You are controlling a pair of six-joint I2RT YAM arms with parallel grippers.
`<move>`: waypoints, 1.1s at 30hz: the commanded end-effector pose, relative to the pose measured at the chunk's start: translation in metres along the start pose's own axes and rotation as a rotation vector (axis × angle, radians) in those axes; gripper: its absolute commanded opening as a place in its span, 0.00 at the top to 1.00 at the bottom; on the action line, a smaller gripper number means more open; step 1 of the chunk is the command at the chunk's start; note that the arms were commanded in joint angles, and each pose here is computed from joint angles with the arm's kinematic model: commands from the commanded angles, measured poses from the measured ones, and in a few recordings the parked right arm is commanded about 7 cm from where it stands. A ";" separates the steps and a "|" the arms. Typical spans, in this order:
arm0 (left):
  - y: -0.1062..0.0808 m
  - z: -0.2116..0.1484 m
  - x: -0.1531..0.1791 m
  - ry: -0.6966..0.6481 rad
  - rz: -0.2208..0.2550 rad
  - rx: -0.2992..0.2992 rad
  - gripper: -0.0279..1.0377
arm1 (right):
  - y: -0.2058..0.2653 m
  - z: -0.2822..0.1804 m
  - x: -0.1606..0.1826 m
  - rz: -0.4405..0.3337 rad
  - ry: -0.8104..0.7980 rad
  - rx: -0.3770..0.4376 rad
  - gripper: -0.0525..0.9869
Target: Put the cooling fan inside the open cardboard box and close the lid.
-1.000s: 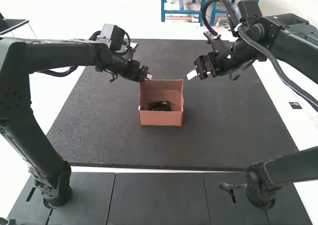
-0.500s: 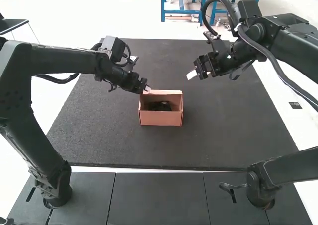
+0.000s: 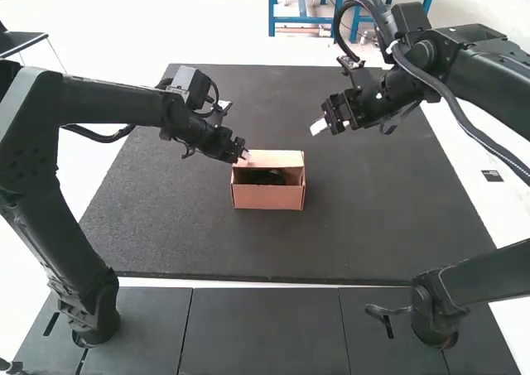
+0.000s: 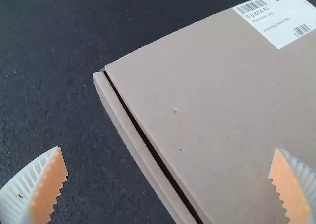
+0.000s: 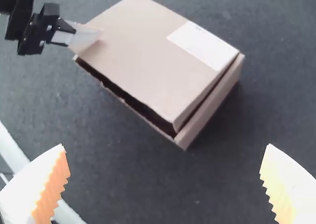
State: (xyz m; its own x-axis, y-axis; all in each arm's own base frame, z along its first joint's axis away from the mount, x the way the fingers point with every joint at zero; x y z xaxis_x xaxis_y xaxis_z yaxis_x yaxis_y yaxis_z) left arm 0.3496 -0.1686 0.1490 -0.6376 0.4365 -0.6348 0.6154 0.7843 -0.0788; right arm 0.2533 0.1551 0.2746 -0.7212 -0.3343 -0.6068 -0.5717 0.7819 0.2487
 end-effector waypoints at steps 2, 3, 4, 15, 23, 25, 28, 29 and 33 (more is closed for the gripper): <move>-0.004 0.007 0.006 0.015 0.018 0.023 0.07 | 0.000 -0.004 -0.005 -0.002 -0.018 0.007 0.10; -0.005 0.008 0.007 0.018 0.017 0.024 0.07 | 0.000 -0.003 -0.005 -0.002 -0.016 0.006 0.10; -0.005 0.009 0.009 0.021 0.019 0.026 0.07 | 0.000 -0.003 -0.005 -0.002 -0.016 0.006 0.10; -0.016 0.025 0.023 0.040 0.034 0.048 0.07 | 0.001 -0.004 -0.005 -0.003 -0.018 0.005 0.10; -0.018 0.036 0.036 0.056 0.036 0.052 0.07 | 0.000 -0.003 -0.004 -0.003 -0.014 0.006 0.10; -0.018 0.037 0.037 0.059 0.034 0.053 0.07 | 0.000 -0.003 -0.004 -0.003 -0.014 0.006 0.10; -0.018 0.034 0.033 0.053 0.033 0.051 0.07 | 0.000 -0.003 -0.004 -0.004 -0.013 0.005 0.10; -0.016 0.032 0.030 0.044 0.031 0.047 0.07 | 0.000 -0.003 -0.004 -0.004 -0.017 0.006 0.10; -0.013 0.014 0.001 -0.052 0.021 0.023 0.07 | -0.002 0.001 -0.009 0.001 -0.046 0.009 0.10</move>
State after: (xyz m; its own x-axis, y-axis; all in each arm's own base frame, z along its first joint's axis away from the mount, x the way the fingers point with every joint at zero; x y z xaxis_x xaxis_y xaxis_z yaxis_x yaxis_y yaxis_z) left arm 0.3392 -0.1798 0.1115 -0.6388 0.4608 -0.6161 0.6417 0.7609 -0.0962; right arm 0.2572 0.1567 0.2771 -0.7077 -0.3276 -0.6259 -0.5764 0.7800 0.2435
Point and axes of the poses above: each hand's point on the last joint's axis, 136 mm out from that joint toward the fingers, its own z axis out along the fingers, its own y axis along the line the jaws close on, x = y × z, the point moved 5 cm from there along -z, back along the fingers, and after that the axes turned 8 degrees about z, right-handed, at the moved point
